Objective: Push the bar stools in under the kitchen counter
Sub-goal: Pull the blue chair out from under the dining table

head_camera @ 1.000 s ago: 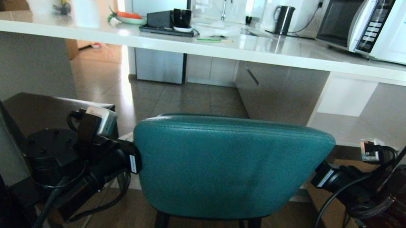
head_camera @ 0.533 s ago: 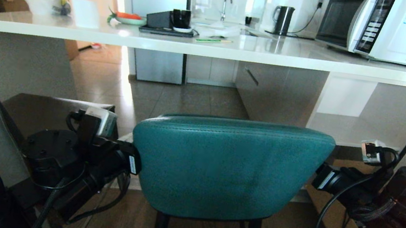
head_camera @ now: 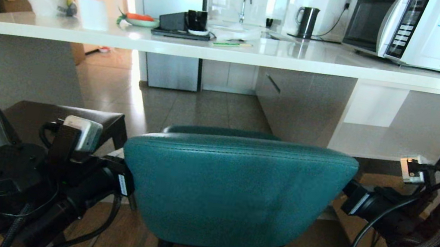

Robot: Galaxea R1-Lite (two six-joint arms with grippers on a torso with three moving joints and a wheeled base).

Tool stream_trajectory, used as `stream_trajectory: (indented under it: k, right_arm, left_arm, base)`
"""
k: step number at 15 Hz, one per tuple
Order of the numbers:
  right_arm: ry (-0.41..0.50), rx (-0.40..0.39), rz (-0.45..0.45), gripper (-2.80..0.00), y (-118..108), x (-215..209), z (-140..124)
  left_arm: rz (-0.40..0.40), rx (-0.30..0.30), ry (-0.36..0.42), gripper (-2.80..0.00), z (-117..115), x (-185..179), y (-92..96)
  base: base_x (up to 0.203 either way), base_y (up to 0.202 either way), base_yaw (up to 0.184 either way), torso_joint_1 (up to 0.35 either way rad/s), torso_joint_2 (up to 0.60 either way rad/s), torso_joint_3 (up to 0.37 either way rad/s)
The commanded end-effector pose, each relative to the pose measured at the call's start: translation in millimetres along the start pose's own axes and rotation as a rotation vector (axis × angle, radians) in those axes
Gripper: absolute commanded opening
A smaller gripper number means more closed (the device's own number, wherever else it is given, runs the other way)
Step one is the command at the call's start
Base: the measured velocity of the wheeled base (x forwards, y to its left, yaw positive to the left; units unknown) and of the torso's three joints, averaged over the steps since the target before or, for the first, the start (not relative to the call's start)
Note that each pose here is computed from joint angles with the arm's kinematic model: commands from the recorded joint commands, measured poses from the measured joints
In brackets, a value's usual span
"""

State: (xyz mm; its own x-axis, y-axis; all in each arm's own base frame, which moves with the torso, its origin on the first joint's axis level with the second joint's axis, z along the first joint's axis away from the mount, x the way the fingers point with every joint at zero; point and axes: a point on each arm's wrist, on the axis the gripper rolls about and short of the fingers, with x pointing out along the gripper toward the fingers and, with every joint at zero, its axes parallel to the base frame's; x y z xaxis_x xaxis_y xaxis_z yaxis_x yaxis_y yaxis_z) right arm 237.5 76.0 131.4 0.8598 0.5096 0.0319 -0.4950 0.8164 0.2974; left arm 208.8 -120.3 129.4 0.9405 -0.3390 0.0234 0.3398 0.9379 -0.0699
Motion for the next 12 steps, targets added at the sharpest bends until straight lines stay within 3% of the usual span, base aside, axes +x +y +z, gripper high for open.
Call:
stream_trajectory:
  k: [1, 5, 9, 12]
  right_arm:
    - [-0.021, -0.004, -0.020, -2.80, 0, -5, 5]
    - [-0.016, -0.001, -0.054, -2.80, -8, -7, 4]
    - [0.001, 0.003, -0.081, -2.80, -12, -18, 1]
    - [-0.004, -0.001, -0.081, -2.80, -12, -20, 2]
  left_arm:
    - [-0.006, -0.003, -0.001, -2.80, -1, 0, -3.1]
    - [-0.048, 0.010, 0.048, -2.80, -13, 1, -16.4]
    - [0.080, 0.012, 0.047, -2.80, -12, 3, 16.0]
    - [0.101, 0.010, 0.036, -2.80, -10, 5, 20.3]
  base:
    - [0.000, 0.000, 0.000, 0.000, 0.00, 0.000]
    - [0.000, 0.000, 0.000, 0.000, 0.00, 0.000]
    - [0.000, 0.000, 0.000, 0.000, 0.00, 0.000]
    - [0.000, 0.000, 0.000, 0.000, 0.00, 0.000]
